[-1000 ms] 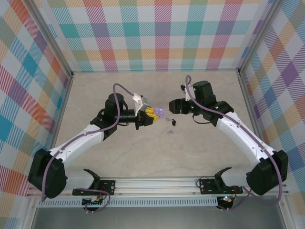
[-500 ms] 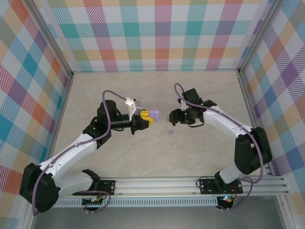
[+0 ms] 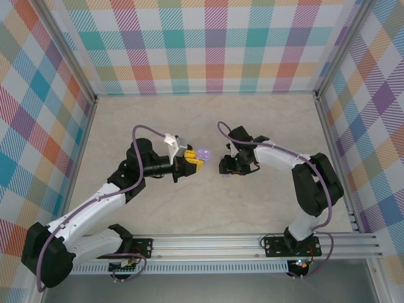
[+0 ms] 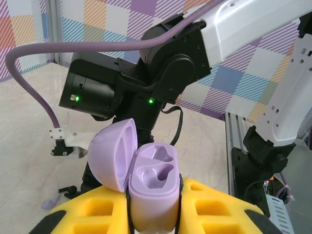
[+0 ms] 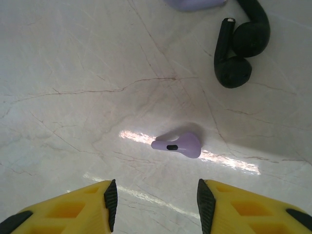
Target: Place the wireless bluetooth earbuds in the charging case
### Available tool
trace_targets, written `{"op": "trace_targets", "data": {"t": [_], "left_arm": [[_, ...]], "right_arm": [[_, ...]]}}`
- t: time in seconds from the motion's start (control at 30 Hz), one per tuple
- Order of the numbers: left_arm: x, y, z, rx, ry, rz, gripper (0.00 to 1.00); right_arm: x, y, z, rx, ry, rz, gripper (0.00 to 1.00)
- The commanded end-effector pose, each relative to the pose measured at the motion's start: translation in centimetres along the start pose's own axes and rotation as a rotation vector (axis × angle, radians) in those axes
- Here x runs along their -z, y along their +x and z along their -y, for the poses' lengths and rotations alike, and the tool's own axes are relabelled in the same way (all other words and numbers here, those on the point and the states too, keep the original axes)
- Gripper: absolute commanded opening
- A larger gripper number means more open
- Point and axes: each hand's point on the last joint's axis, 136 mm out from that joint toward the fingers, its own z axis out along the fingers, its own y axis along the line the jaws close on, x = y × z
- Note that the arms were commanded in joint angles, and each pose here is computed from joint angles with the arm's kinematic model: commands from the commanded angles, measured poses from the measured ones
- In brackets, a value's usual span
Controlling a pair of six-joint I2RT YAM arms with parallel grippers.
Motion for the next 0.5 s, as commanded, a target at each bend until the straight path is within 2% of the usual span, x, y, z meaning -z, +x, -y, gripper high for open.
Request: {"op": "trace_targets", "data": {"t": [0.0,0.47], "left_arm": [[0.2,-0.6,0.5,-0.017,0.006,0.030,0.22],[0.3,-0.4,0.6,-0.016,0.005,0.030,0.22]], "right_arm": [[-1.2,1.1,0.1,-0.066,-0.010,-0.041,0.49],[-3.1,0.7,0.1,-0.126,0.005,-0.062,0.49]]}}
